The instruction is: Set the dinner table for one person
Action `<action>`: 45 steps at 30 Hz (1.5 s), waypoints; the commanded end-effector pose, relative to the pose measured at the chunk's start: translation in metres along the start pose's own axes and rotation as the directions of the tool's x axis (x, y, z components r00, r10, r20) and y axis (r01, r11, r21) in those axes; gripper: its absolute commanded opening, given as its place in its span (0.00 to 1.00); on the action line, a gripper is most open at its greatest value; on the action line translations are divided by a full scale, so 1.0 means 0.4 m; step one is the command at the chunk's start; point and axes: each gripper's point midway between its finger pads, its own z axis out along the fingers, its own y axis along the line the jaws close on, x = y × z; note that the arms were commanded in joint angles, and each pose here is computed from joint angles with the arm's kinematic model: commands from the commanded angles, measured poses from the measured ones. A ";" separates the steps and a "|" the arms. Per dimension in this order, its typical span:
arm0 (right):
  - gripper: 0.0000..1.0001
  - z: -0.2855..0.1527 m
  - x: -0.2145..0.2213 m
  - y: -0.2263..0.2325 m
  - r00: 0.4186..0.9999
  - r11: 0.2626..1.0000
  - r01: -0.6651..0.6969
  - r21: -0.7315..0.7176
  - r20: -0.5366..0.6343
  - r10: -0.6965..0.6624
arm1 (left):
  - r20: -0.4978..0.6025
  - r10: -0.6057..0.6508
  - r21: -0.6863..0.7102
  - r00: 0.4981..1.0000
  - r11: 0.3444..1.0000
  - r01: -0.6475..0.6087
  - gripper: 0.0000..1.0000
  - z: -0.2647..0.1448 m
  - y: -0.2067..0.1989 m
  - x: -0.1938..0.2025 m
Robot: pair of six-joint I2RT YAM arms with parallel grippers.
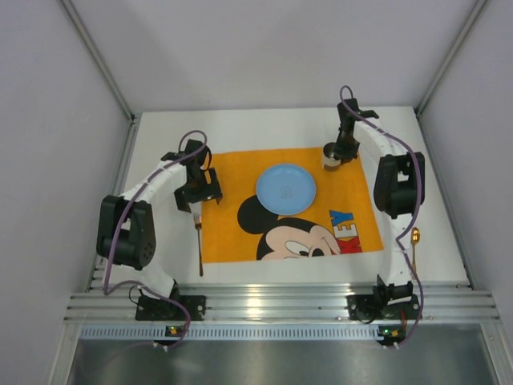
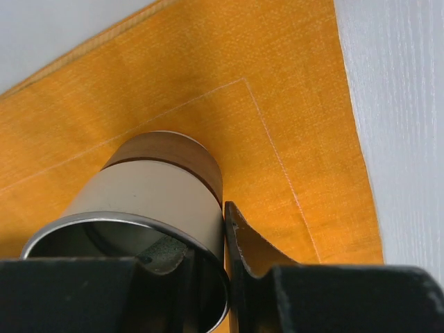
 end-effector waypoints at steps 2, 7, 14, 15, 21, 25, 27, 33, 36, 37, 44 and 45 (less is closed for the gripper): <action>0.17 -0.015 -0.044 0.007 0.998 1.000 0.017 -0.007 0.057 -0.017 | 0.045 -0.107 0.020 0.993 0.994 0.106 0.98 -0.049 0.023 0.017; 0.64 -0.012 -0.032 0.023 0.999 0.998 0.030 -0.047 0.035 -0.029 | -0.018 -0.153 0.012 0.988 0.988 0.153 0.90 -0.004 0.038 0.087; 0.70 -0.128 -0.052 0.014 0.995 0.996 0.023 -0.087 0.098 -0.014 | -0.066 -0.195 -0.063 0.979 0.980 0.191 0.66 0.034 0.094 0.179; 0.70 -0.139 -0.051 0.009 0.995 0.996 0.023 -0.087 0.103 -0.013 | -0.076 -0.199 -0.070 0.977 0.979 0.194 0.61 0.039 0.102 0.196; 0.70 -0.181 -0.025 -0.021 0.994 0.995 0.013 -0.095 0.105 -0.003 | -0.047 -0.215 -0.081 0.975 0.974 0.211 0.45 0.038 0.116 0.200; 0.68 -0.173 -0.002 -0.033 0.997 0.996 0.013 -0.093 0.082 -0.005 | -0.035 -0.208 -0.123 0.977 0.971 0.203 0.42 0.047 0.137 0.202; 0.68 -0.170 0.007 -0.034 0.997 0.995 0.014 -0.095 0.072 -0.007 | -0.031 -0.210 -0.133 0.977 0.970 0.205 0.41 0.052 0.144 0.205; 0.68 -0.165 0.007 -0.036 0.998 0.995 0.014 -0.095 0.069 -0.008 | -0.038 -0.211 -0.157 0.977 0.967 0.202 0.36 0.078 0.164 0.228; 0.68 -0.164 0.007 -0.035 0.998 0.995 0.013 -0.097 0.068 -0.006 | -0.045 -0.207 -0.165 0.977 0.967 0.197 0.27 0.096 0.170 0.234; 0.68 -0.162 0.009 -0.036 0.998 0.995 0.014 -0.095 0.065 -0.008 | -0.053 -0.205 -0.171 0.977 0.966 0.193 0.24 0.108 0.171 0.238; 0.68 -0.169 0.015 -0.051 0.998 0.996 0.020 -0.088 0.065 -0.014 | -0.035 -0.187 -0.203 0.982 0.963 0.176 0.00 0.120 0.182 0.209; 0.71 -0.172 0.013 -0.055 0.998 0.996 0.016 -0.086 0.069 -0.010 | -0.022 -0.167 -0.203 0.986 0.966 0.159 0.00 0.109 0.182 0.195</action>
